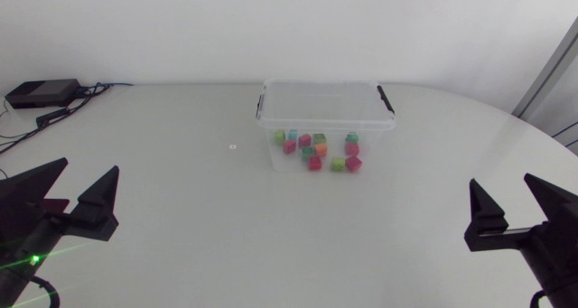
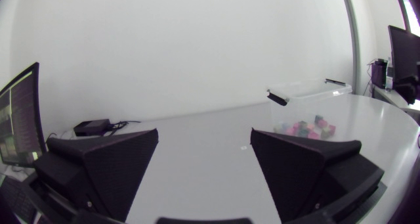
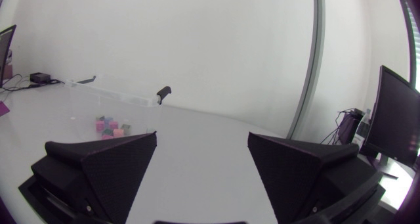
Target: Pick up the duplo bricks and place them in the container
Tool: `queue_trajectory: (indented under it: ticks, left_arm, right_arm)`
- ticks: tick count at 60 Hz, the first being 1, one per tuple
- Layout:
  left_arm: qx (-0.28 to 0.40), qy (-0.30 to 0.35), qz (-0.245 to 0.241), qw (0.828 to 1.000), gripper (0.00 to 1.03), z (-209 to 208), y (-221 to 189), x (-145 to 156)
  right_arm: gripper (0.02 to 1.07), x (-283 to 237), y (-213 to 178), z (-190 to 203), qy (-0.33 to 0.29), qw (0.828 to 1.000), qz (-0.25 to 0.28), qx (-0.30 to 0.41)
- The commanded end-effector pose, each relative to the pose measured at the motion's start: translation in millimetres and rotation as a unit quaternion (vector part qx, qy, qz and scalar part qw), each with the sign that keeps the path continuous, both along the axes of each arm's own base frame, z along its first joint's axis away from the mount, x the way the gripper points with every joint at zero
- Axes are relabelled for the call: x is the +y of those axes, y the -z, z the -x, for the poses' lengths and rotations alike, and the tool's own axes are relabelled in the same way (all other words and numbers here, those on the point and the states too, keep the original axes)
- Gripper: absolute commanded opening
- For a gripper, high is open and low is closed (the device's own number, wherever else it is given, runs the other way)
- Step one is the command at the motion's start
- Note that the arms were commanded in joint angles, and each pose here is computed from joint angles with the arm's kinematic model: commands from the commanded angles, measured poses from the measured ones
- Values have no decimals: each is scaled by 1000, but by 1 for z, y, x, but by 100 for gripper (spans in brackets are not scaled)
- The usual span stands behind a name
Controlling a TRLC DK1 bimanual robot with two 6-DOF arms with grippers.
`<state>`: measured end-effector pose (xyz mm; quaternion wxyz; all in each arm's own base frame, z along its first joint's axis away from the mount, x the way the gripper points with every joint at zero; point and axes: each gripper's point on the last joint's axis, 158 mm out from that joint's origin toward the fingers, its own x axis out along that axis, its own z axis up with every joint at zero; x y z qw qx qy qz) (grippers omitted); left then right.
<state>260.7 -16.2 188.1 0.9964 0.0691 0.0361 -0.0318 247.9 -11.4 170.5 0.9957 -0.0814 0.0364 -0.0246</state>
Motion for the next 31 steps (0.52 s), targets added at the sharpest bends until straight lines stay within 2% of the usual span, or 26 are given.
queue_trajectory:
  ticks: [1, 15, 31]
  left_arm:
    - [3, -7, 28, 1000, 98, 2, 14, 4]
    - [-5, -25, 68, 997, 98, 7, 38, 13]
    - [-5, -25, 69, 997, 98, 7, 38, 13]
  right_arm:
    - [102, 4, 10, -3, -6, 999, -32, -1]
    - [102, 9, 21, -6, -17, 997, -81, -8]
    - [102, 9, 21, -6, -17, 996, -82, -8]
